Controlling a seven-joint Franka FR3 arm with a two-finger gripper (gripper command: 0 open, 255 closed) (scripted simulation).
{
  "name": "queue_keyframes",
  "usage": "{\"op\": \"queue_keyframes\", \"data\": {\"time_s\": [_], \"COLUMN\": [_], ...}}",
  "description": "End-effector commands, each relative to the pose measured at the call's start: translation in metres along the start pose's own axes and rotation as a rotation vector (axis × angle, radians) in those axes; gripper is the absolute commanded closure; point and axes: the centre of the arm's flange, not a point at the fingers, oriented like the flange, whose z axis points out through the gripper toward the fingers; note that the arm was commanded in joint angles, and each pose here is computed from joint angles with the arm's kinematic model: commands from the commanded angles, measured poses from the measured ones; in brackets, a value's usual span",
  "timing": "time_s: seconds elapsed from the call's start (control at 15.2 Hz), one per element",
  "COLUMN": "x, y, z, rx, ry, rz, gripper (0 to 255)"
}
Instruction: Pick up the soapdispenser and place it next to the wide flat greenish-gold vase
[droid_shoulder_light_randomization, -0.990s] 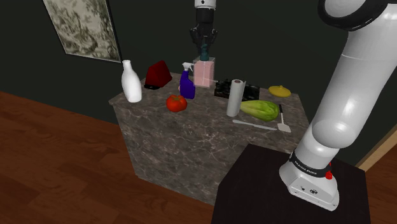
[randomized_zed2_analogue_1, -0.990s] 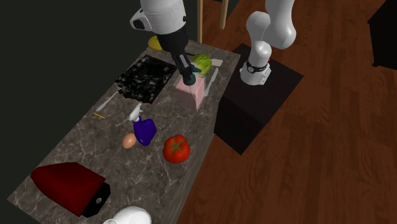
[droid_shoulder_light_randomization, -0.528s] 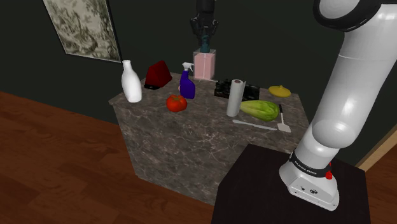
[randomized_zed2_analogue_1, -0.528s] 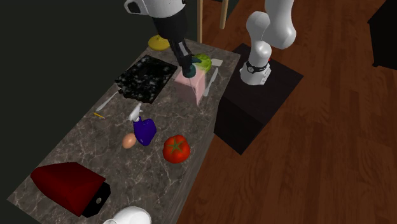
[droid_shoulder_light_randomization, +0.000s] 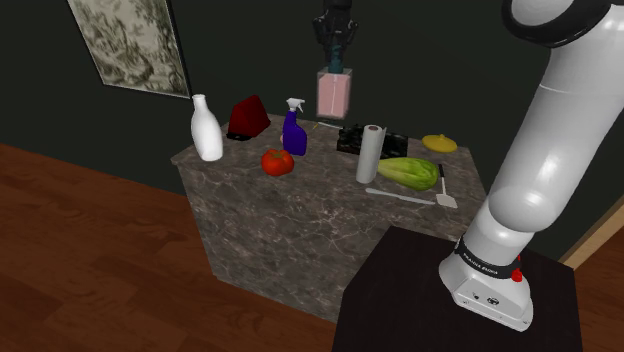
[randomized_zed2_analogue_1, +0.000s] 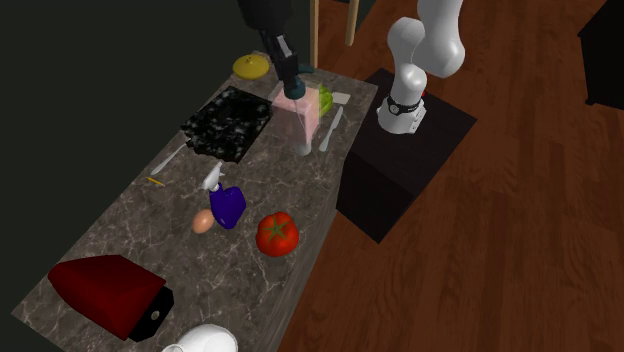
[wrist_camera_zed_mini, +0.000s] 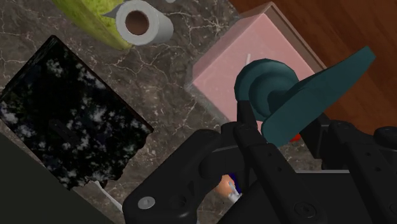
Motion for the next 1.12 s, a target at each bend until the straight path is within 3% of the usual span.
{"op": "queue_keyframes", "data": {"time_s": [0.0,1.06], "x": [-0.008,-0.071], "y": [0.026,0.227], "z": [0.001,-0.006], "rx": [0.0,0.0], "ry": [-0.001,-0.001], "rz": [0.0,0.0], "gripper": [255,255]}}
